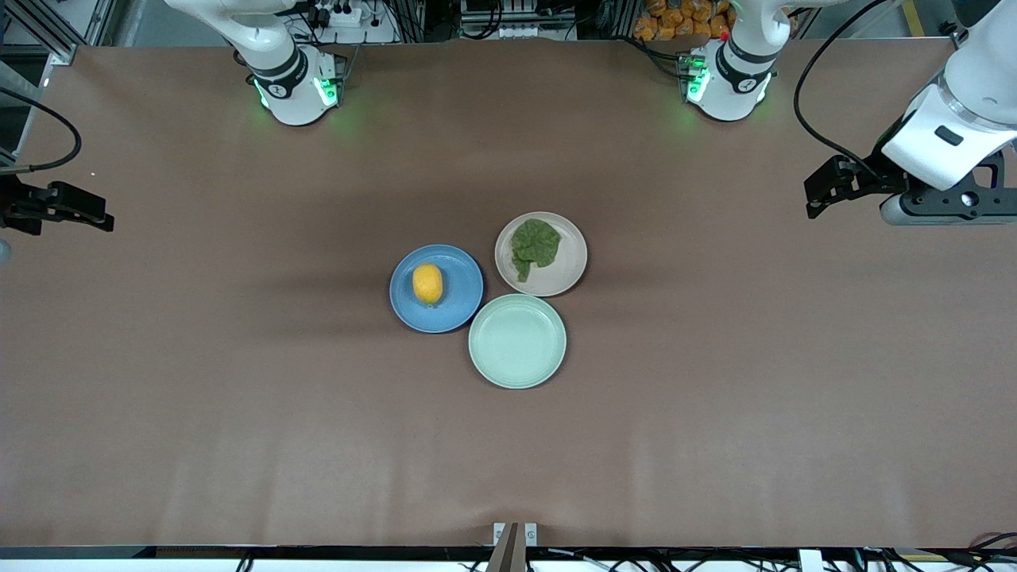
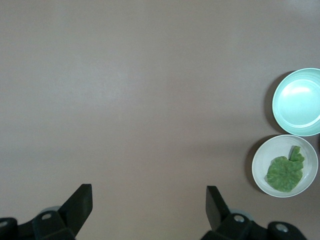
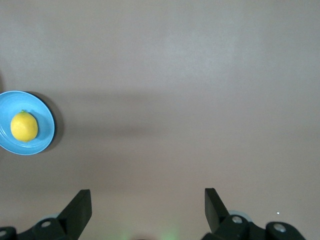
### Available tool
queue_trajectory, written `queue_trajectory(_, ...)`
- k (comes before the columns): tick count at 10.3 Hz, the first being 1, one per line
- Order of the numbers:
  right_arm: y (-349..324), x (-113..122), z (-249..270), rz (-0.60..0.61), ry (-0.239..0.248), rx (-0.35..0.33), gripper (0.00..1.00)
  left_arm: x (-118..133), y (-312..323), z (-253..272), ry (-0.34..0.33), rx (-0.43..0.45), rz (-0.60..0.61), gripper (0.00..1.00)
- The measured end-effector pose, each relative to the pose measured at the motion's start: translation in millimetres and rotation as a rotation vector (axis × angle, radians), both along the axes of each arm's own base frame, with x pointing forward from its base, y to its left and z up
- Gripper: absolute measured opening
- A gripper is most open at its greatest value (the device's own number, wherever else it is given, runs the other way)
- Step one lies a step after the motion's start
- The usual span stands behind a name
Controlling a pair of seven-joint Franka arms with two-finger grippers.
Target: Place lemon and lettuce in plates
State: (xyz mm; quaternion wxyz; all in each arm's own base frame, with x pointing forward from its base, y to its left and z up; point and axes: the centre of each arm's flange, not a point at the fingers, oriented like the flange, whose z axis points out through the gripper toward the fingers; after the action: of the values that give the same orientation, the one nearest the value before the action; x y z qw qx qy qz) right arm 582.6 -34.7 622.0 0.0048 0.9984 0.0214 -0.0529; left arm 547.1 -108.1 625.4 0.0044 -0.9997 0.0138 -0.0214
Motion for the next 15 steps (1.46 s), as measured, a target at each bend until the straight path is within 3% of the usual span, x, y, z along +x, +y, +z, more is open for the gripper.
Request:
queue_trajectory(3, -3.0, -4.6, -6.4, -0.004, -0.049, 0.001, 1.0, -0.9, -4.7, 0.2, 0.0, 0.0, -0.009, 1.0)
queue_trajectory(6, -2.3, -6.2, -12.7, -0.003, -0.066, 0.004, 1.0, -1.2, -5.9, 0.3, -0.001, 0.0, -0.011, 1.0)
queue_trajectory(11, 1.4, -17.4, -13.1, 0.002, -0.062, 0.008, 1.0, -1.3, -6.3, 0.4, -0.001, 0.0, -0.012, 1.0)
queue_trajectory(15, 9.1, -22.2, -13.5, -0.019, -0.032, 0.007, 1.0, -1.2, -6.3, 0.4, -0.001, 0.0, -0.011, 1.0)
